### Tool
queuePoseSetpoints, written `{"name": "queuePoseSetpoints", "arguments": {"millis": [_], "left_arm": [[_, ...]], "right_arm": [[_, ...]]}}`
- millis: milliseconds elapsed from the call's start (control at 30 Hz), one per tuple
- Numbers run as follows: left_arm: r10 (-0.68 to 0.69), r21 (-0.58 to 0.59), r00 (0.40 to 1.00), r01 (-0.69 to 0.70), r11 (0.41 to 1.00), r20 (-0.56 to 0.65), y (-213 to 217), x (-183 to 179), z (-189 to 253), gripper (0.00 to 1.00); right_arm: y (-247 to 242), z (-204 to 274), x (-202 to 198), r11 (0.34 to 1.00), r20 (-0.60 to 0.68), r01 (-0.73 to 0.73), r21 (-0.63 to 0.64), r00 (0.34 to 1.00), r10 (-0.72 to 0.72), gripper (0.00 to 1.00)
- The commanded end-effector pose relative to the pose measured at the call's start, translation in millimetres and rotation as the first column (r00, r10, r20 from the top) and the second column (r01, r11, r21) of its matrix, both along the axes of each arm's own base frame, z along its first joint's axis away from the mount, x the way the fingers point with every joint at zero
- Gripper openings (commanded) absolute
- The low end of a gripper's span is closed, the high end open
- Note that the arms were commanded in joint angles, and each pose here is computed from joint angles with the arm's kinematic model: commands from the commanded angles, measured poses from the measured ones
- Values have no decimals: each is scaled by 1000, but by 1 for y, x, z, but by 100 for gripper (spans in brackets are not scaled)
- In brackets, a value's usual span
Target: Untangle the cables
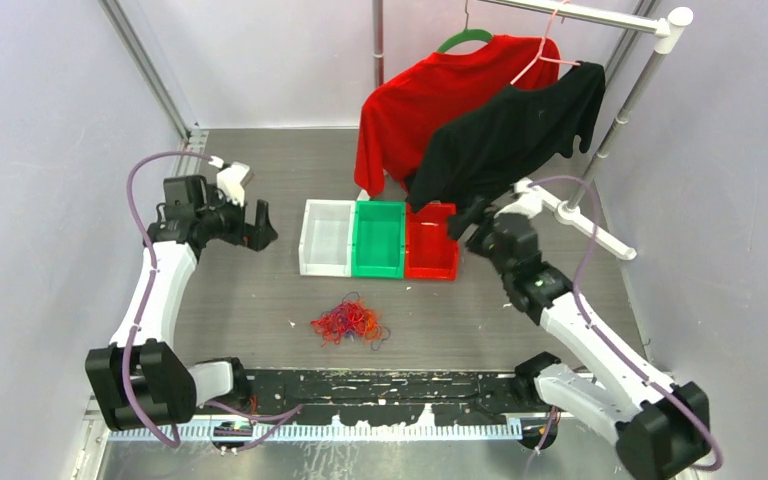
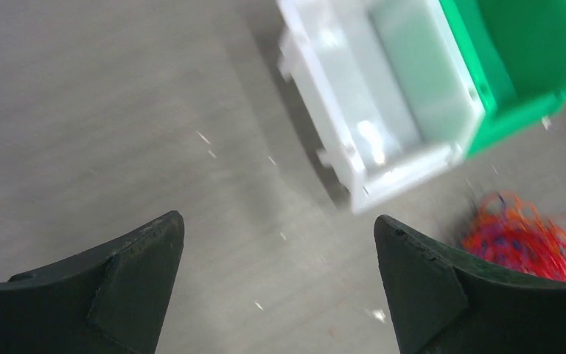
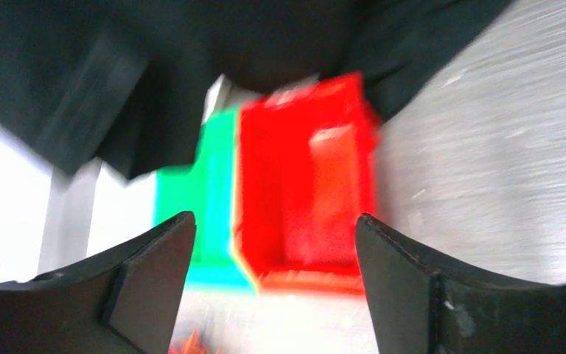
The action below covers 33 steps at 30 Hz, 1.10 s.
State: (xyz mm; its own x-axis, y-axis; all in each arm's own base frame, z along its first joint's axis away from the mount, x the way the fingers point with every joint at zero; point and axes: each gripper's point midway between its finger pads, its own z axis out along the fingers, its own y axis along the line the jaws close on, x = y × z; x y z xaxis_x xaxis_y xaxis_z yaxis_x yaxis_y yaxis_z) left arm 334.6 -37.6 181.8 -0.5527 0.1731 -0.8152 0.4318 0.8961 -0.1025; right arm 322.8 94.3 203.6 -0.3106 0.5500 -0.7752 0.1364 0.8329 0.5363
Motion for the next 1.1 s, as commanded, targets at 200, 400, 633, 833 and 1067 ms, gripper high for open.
{"name": "queuePoseSetpoints", "arguments": {"millis": [200,400,633,833,1067], "left_arm": [[-286,-92,938,273,958,-197,-36,-101,-14,96],[-318,-115,924,299,947,-211,-41,-112,-15,96],[-339,-133,912,316,939,-229,-43,-117,-11,95],[-346,-123,911,326,937,-223,-43,-120,-9,94],[-355,-111,909,339,934,-218,-43,-128,-3,94]], "right_arm": [[166,-48,-107,788,-129,-613,-52,787,604,66],[225,-71,-155,609,-194,-792,-47,605,772,59],[252,-90,-161,526,-248,-849,-57,522,816,55],[263,-94,-150,507,-255,-855,-110,517,817,51],[280,-108,-143,470,-289,-872,-136,489,823,32]]}}
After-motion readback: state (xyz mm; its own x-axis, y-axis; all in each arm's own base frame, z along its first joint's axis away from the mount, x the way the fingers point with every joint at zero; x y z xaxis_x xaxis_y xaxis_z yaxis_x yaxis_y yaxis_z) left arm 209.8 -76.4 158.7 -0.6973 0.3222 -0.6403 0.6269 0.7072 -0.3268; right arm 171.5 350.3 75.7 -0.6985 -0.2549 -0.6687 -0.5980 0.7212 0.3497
